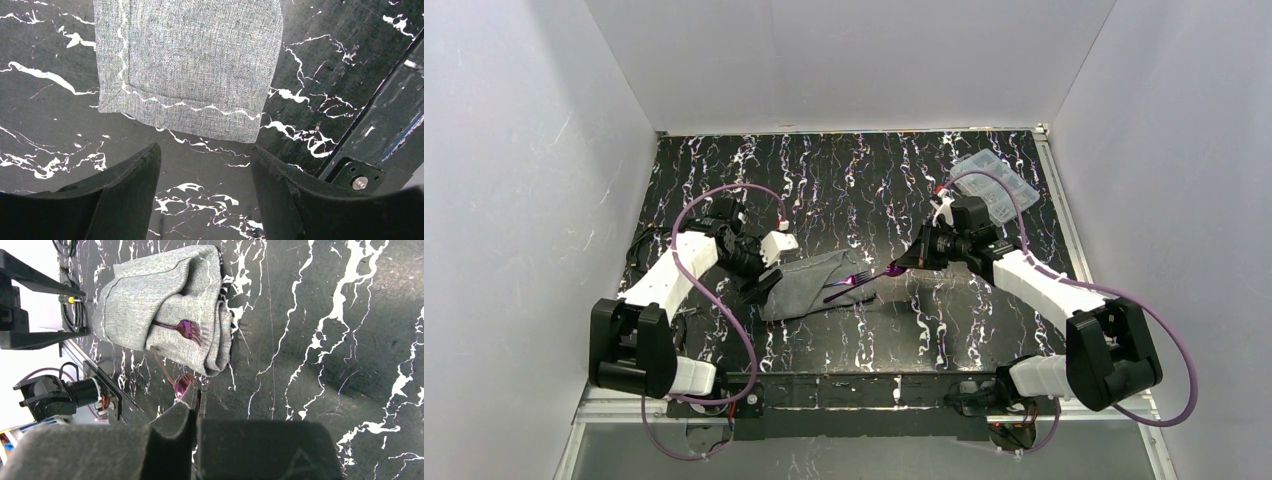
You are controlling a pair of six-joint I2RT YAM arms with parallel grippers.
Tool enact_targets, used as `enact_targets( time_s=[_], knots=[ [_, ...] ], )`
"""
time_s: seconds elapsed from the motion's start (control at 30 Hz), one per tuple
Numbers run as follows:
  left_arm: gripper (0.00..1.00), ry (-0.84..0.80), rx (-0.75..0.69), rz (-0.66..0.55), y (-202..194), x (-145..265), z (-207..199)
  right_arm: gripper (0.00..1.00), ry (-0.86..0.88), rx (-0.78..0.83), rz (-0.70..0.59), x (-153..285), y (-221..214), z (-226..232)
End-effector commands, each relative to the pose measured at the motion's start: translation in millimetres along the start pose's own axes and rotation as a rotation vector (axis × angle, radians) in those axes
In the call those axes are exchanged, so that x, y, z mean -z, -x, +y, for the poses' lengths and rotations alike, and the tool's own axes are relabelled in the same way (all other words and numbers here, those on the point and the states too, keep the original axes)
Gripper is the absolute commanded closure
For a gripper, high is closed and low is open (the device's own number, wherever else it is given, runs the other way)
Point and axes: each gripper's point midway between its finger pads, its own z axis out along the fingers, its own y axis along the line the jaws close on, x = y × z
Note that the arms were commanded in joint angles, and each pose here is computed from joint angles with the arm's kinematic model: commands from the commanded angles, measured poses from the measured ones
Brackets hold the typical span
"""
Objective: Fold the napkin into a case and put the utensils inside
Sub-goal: Insert the spoon into the folded napkin.
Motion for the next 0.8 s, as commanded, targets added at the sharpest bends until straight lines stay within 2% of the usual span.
enact_targets(
  time_s=[0.0,0.33,0.77],
  knots=[
    [0.37,-0.041,-0.001,-0.017,5.5,1.8,-4.1,0.99,0.014,-0.013,-0.058,-5.7,11.3,0.4],
    [0.43,-0.036,0.043,-0.022,14.3,-3.4,3.6,0.99,0.044,-0.068,-0.109,-14.2,17.9,1.1],
    [0.58,0.017,0.049,0.098,-20.8,-33.1,19.4,0.99,0.039,-0.126,-0.115,-20.8,0.6,-8.2]
  ],
)
